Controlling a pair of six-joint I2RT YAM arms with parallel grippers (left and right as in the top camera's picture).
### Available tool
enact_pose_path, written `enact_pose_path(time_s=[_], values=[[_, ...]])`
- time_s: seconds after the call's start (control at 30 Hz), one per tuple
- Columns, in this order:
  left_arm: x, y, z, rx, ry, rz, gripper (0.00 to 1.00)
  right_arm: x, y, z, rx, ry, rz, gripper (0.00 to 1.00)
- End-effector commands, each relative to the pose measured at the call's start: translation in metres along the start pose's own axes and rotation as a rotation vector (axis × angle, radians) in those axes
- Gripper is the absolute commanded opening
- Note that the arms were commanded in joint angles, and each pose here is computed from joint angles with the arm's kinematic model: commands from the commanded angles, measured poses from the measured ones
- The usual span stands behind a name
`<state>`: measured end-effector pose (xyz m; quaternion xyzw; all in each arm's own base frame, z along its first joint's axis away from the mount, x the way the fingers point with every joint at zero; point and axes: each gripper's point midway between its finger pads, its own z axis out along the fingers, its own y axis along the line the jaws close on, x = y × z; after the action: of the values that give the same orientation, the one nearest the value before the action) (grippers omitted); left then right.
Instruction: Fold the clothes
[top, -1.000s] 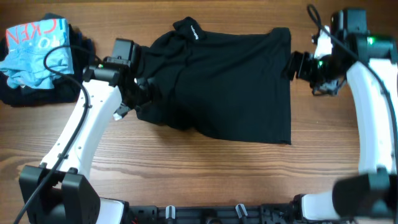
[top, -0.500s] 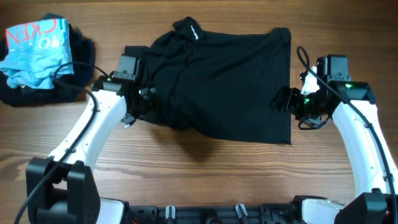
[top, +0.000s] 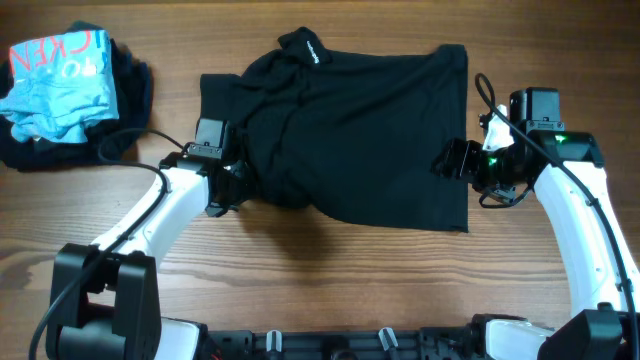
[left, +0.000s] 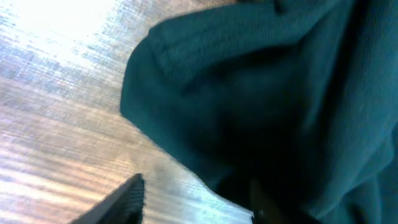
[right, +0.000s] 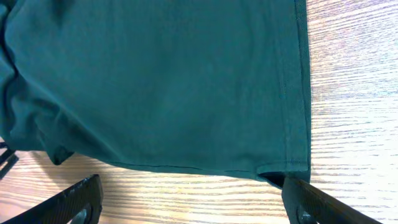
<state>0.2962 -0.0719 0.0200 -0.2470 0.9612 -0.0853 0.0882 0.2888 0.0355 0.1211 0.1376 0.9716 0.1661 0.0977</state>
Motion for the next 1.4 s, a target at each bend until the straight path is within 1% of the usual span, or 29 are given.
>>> enact_pose_path(time_s=[0.0, 0.23, 0.37, 0.4, 0.47, 0.53, 0.6, 0.73, 0.83, 0.9, 1.0, 1.13, 1.37], values=[[0.003, 0.000, 0.010, 0.019, -0.009, -0.023, 0.48, 0.003, 0.005, 0.001, -0.023, 0.010, -0.025, 0.93], [-0.008, -0.008, 0.025, 0.051, -0.045, -0.019, 0.47, 0.003, 0.005, 0.001, -0.024, 0.009, -0.026, 0.93], [-0.006, -0.006, 0.033, 0.040, -0.030, -0.044, 0.47, 0.003, 0.005, 0.001, -0.024, 0.009, -0.026, 0.93], [-0.005, -0.005, 0.034, 0.035, -0.023, -0.044, 0.45, 0.003, 0.005, 0.001, -0.024, 0.009, -0.026, 0.93], [-0.003, -0.003, 0.035, 0.027, -0.015, -0.045, 0.34, 0.002, 0.006, 0.001, -0.024, 0.006, -0.027, 0.93], [-0.004, -0.003, 0.034, 0.027, -0.017, -0.044, 0.17, 0.001, 0.006, 0.001, -0.025, 0.003, -0.028, 0.93], [-0.008, -0.008, 0.029, 0.038, -0.028, -0.043, 0.04, 0.001, 0.006, 0.001, -0.026, 0.001, -0.029, 0.93], [-0.026, -0.024, -0.001, 0.064, -0.071, -0.032, 0.04, 0.001, 0.006, 0.001, -0.025, 0.001, -0.031, 0.93], [-0.042, -0.036, -0.031, 0.072, -0.116, 0.019, 0.04, 0.001, 0.006, 0.001, -0.025, 0.001, -0.031, 0.93], [-0.053, -0.035, -0.052, 0.033, -0.150, 0.018, 0.04, 0.001, 0.006, 0.001, -0.025, 0.002, -0.031, 0.93], [-0.060, -0.034, -0.078, -0.016, -0.168, 0.066, 0.04, 0.001, 0.006, 0.001, -0.024, 0.003, -0.031, 0.93], [-0.060, -0.024, -0.098, -0.093, -0.156, 0.096, 0.04, 0.002, 0.006, 0.001, -0.024, 0.004, -0.034, 0.93], [-0.040, -0.006, -0.100, -0.167, -0.071, 0.096, 0.04, 0.002, 0.005, 0.001, -0.020, 0.006, -0.041, 0.93]])
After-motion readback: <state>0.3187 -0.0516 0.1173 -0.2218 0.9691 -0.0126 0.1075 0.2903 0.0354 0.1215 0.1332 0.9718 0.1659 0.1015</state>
